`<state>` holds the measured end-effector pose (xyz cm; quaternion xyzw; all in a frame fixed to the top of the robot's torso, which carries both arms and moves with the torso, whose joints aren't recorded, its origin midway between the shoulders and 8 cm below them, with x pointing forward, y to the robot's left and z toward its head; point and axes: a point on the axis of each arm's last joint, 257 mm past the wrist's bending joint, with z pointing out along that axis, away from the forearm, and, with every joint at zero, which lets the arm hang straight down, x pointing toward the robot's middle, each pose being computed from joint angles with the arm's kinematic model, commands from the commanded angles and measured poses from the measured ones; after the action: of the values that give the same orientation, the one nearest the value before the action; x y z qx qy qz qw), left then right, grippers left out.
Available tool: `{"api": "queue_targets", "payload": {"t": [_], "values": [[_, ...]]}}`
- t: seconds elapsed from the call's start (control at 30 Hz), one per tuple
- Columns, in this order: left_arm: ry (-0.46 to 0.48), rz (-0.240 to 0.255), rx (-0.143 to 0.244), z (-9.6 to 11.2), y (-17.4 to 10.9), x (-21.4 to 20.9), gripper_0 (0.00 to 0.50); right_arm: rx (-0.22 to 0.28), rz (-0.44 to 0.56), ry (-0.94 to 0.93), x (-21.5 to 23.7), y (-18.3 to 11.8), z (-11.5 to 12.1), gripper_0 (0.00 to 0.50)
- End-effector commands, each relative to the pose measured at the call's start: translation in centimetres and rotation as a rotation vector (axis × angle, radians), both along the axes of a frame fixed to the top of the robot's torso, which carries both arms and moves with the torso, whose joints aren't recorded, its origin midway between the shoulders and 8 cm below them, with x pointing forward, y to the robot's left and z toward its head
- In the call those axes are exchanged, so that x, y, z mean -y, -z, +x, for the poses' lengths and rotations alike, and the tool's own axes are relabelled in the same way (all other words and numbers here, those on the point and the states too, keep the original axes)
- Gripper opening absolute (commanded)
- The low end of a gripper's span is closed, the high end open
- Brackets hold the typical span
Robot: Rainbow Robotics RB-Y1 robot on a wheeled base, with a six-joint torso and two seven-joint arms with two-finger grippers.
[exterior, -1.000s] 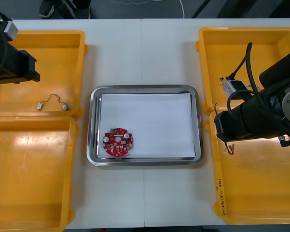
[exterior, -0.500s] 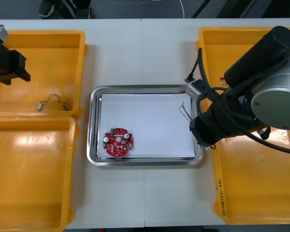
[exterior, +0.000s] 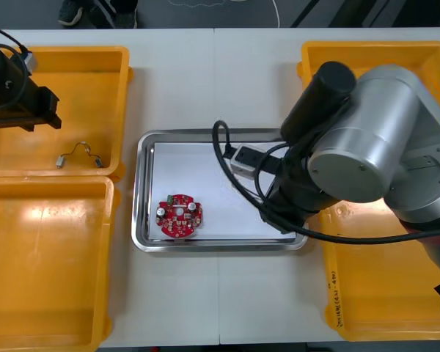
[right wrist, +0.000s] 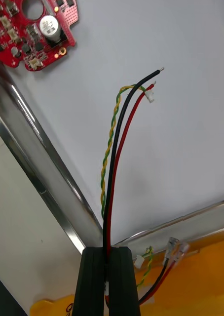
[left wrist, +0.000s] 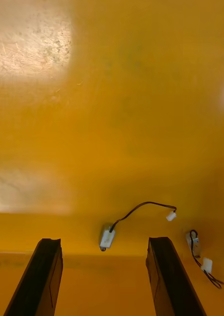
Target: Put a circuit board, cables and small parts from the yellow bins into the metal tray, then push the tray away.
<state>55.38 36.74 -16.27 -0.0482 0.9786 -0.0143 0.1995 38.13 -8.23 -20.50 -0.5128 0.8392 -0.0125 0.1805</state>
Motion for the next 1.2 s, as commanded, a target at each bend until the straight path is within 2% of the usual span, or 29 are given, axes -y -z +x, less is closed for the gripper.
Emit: {"api": "queue_targets", "payload": {"t": [0.03,0.23,0.4,0.53,0.67,0.8,0.97,1.2], "values": [[0.064,0.065,0.05,1.5,-2.1,-1.3,0.5,0.03,-0.058,-0.116,-2.2,0.1,0.1,0.0],[0.085,0.066,0.021,1.4,-0.3,-0.9,0.5,0.021,-0.123,-0.183,-2.6,1.8,0.9,0.0],[0.093,0.061,-0.019,0.7,1.3,-0.8,0.5,0.049,-0.133,-0.251,-3.9,2.8,2.4,0.0],[0.104,0.061,-0.038,0.3,2.1,-0.5,0.5,0.078,-0.136,-0.295,-5.1,3.4,3.4,0.0],[0.104,0.055,-0.047,0.0,2.9,-0.6,0.5,0.09,-0.133,-0.327,-6.3,4.1,3.6,0.0],[0.105,0.052,-0.053,-0.4,3.8,-0.9,0.5,0.126,-0.165,-0.366,-7.0,4.5,3.7,0.0],[0.112,0.051,-0.061,-0.7,4.5,-1.0,0.5,0.128,-0.169,-0.385,-7.3,5.1,3.7,0.0],[0.114,0.055,-0.08,-1.4,5.6,-1.5,0.5,0.164,-0.196,-0.414,-7.5,5.5,4.3,0.0]]}}
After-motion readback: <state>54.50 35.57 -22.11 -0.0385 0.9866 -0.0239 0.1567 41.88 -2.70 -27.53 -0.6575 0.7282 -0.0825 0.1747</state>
